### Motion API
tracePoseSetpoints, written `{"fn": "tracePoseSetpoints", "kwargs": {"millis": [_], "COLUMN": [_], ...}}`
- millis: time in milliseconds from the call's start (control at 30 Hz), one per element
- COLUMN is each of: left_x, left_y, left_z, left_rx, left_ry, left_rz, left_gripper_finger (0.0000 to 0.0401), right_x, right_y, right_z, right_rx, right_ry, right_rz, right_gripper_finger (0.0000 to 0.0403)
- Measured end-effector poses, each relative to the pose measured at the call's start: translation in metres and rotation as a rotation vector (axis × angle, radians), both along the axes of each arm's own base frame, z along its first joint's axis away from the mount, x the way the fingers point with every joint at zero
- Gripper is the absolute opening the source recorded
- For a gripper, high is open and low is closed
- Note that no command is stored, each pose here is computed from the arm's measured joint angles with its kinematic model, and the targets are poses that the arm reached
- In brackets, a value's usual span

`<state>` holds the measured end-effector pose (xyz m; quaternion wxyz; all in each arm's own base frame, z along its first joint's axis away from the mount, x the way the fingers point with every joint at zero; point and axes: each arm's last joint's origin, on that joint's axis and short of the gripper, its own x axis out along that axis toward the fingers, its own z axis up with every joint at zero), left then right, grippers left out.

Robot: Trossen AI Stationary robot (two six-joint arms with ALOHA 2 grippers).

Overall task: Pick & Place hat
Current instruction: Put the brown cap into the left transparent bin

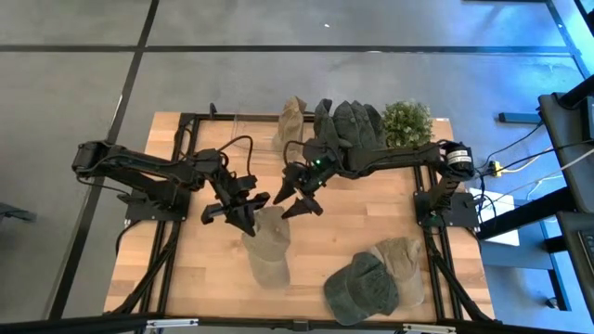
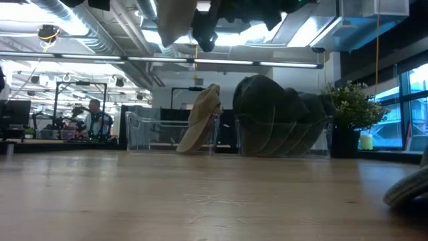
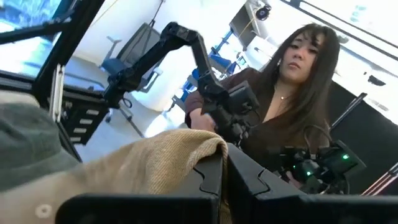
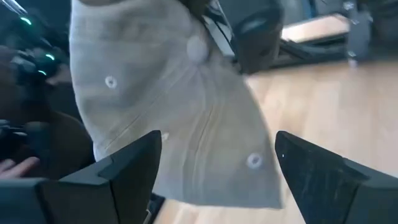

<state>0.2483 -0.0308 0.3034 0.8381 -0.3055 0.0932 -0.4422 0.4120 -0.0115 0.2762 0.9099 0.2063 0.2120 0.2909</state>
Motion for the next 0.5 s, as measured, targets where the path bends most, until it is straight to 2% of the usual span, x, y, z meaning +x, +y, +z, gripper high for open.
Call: {"fn": "tracePoseSetpoints", "kwargs": {"millis": [100,200,333,500], "left_x": [-0.0001,-0.0004,-0.0007,-0.0010], "left_y": [0.0000,0.0000,0.0005,0.0005], "left_z": [0.0006,0.0022,0.0041,0.0054], "left_rx": [0.022,0.048,0.080,0.083], "left_ry": [-0.036,-0.091,-0.157,-0.180], "left_rz": [0.004,0.010,0.020,0.021], "left_gripper_finger": [0.0003,0.0003,0.0003,0.0003], "right_x": [0.0028,0.0053,0.0088,0.0093], "right_y": [-0.0009,0.0000,-0.0026,-0.0025], "right_z": [-0.0029,-0.0025,-0.0060,-0.0040], "right_rx": [0.070,0.088,0.061,0.061], "right_ry": [0.017,0.001,0.004,-0.020], "right_rz": [0.045,0.051,-0.050,-0.045], "right_gripper_finger": [0.0315,0.0315,0.0315,0.0315]}}
